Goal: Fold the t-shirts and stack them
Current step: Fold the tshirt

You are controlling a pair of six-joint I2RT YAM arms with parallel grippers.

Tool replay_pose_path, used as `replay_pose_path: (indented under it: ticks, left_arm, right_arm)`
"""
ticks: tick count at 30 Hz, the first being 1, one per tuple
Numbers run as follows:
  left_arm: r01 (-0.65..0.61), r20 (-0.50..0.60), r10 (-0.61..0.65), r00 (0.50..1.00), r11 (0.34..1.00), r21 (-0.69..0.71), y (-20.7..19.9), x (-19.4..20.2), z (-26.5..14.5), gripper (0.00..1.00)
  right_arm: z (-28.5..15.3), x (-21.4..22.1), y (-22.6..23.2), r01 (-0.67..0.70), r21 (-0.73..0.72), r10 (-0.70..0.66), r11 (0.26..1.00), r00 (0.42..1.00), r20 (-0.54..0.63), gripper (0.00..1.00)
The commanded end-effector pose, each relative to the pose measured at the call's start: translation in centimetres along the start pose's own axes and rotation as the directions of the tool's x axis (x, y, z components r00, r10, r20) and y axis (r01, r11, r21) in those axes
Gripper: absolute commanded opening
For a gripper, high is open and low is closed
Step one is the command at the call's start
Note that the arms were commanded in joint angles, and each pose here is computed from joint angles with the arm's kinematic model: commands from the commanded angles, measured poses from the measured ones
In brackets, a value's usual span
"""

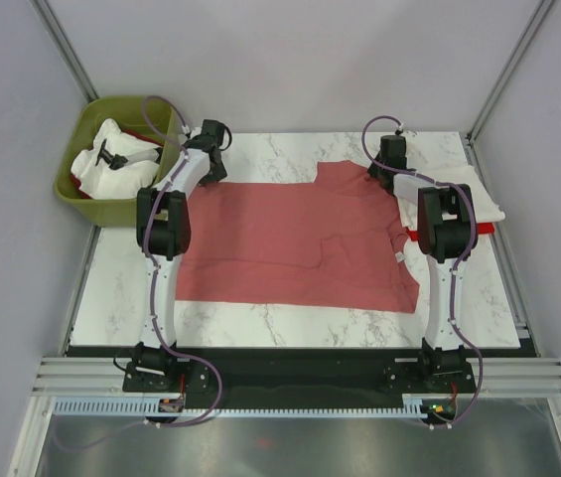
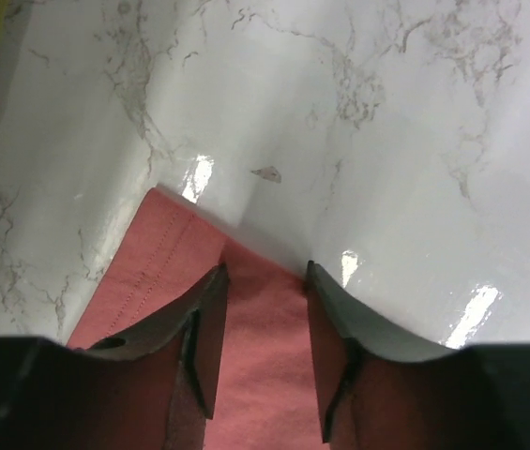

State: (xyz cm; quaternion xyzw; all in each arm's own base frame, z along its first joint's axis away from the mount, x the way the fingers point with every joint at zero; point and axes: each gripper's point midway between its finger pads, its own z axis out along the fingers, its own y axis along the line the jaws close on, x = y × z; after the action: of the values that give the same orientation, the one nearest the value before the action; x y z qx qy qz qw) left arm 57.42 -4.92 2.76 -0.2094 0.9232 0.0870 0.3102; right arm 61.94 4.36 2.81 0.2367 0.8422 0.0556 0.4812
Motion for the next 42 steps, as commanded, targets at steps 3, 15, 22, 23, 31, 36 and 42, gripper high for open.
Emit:
replay_pose_path:
  ticks: [3,15,22,23,31,36,42]
  left_arm:
    - [0.024,-0.075,-0.023,0.997,1.000,0.018,0.6,1.0,0.7,0.24]
    - [0.051,-0.019,-0.051,0.999,0.999,0.006,0.8,-0.7,0.1,0.02]
    - [0.075,0.022,-0.075,0.997,0.997,-0.011,1.2,-1.7,-0.5,0.02]
    - [0.074,0.023,-0.074,0.997,0.997,-0.013,1.2,-1.7,-0.6,0.02]
    - [0.033,0.082,-0.030,0.996,0.999,-0.040,1.5,-3.0,-2.2,0.02]
    - [-0.022,0.130,0.035,0.991,0.995,-0.102,1.4,-3.1,-3.4,0.02]
    - [-0.032,0.131,0.049,0.990,0.991,-0.130,2.2,-2.6,-4.3,0.02]
  right_arm:
    - [-0.8,-0.5,0.1,0.000,0.003,0.000,1.000,1.000,-0.010,0.03]
    - [-1.3,-1.6,1.0,-0.005,-0.025,0.006,1.000,1.000,0.007,0.00]
    - [-4.2,-4.1,2.5,0.021,-0.025,-0.019,0.999,0.997,0.078,0.00]
    - [-4.5,-4.5,2.7,0.022,-0.027,-0.020,0.999,0.996,0.084,0.00]
    - [-8.5,-8.9,3.2,0.048,-0.004,-0.047,0.999,0.987,0.156,0.00]
    - [-9.4,-8.7,2.5,0.058,0.015,-0.060,0.998,0.986,0.153,0.00]
    - [-10.6,-8.5,1.7,0.053,0.020,-0.055,0.998,0.987,0.154,0.00]
